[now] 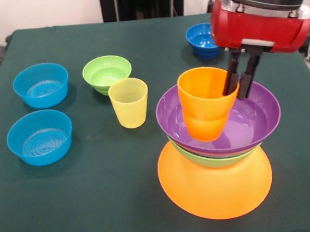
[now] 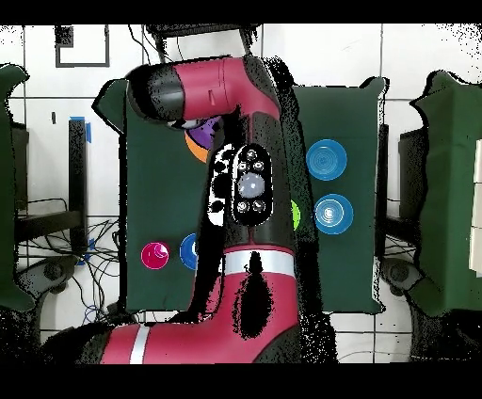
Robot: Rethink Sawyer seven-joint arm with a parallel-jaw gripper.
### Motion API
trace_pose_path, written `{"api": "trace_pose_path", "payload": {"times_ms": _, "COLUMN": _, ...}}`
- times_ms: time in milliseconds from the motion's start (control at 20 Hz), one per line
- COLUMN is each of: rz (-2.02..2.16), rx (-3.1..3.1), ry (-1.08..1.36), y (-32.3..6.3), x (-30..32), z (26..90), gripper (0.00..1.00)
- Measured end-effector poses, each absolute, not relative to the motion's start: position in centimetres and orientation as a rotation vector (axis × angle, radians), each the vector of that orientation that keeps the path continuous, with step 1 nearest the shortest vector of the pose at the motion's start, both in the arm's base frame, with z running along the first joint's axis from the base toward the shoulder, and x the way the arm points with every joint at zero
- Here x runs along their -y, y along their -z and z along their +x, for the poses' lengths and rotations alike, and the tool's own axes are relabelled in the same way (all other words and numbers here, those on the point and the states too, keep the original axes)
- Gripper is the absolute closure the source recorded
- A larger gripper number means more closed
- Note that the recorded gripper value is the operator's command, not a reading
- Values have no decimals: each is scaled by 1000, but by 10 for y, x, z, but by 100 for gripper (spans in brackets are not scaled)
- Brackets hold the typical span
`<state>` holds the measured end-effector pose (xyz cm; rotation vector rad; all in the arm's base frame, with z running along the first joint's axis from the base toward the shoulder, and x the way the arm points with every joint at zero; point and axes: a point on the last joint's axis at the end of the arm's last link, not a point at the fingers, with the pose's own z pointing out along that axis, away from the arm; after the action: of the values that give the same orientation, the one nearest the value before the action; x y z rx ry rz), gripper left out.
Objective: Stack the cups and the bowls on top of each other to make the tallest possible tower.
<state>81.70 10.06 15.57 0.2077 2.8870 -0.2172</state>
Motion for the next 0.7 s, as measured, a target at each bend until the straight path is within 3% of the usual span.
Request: {"api": "trace_pose_path", "payload": {"times_ms": 700, "rz": 197, "rx": -2942, "ry": 178, "y": -149, "x": -110, "z": 795, "gripper": 100}}
